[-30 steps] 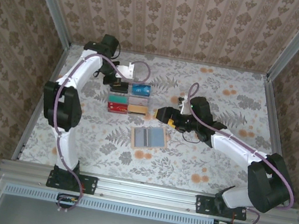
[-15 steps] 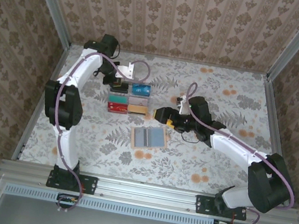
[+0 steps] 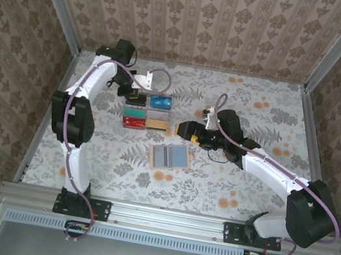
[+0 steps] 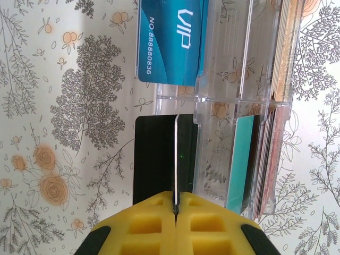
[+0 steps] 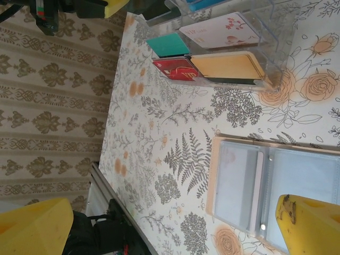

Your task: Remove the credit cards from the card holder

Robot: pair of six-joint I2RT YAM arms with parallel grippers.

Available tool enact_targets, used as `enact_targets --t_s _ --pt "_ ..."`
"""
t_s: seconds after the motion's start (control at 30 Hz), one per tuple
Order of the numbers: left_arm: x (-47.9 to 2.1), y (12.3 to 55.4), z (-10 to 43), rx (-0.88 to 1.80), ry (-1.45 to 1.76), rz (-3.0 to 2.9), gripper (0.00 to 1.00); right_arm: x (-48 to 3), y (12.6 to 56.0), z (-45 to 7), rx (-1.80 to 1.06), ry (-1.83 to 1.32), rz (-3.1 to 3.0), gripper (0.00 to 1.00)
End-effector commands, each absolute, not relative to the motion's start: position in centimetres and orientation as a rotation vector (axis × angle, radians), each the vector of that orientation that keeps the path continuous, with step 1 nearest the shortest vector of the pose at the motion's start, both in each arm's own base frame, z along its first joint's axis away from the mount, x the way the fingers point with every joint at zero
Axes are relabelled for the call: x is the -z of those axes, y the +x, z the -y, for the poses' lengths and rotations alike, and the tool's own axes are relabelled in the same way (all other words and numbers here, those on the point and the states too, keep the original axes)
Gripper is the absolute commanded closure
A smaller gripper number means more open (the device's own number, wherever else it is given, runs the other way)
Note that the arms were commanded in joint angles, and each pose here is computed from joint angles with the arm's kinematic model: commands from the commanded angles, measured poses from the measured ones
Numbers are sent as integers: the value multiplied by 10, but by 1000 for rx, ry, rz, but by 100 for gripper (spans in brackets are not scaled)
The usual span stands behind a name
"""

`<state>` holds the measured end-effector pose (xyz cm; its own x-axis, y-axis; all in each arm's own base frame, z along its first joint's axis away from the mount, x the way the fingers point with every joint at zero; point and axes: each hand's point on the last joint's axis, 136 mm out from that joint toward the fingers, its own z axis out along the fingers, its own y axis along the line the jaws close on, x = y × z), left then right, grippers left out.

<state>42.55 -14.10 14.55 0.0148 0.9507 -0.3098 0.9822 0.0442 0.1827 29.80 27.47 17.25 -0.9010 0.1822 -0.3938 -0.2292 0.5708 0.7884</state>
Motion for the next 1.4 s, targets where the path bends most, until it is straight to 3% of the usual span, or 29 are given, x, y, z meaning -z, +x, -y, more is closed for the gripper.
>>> enact_targets --t_s 0.0,0.23,0.47,0.67,0.97,1.23,1.37 --pt "-141 428 139 129 1972 -1974 92 -183 298 -276 -1279 -53 -2351 0" --pt "-143 430 139 113 1964 -1974 79 -180 297 -276 -1278 -50 -2358 0" --pt "-166 434 143 77 1921 -1910 74 -175 298 -273 -1249 -39 -2376 0" --pt "-211 434 156 52 1776 -1773 72 -153 294 -272 -1025 -104 -2499 1" --pt "-272 416 167 167 1200 -1779 58 -104 279 -296 -654 -320 -2659 7" --pt "-286 371 159 382 761 -1794 31 -63 265 -314 -423 -522 -2763 11" --pt "-279 363 137 458 418 -1883 24 -45 267 -310 -308 -527 -2806 15"
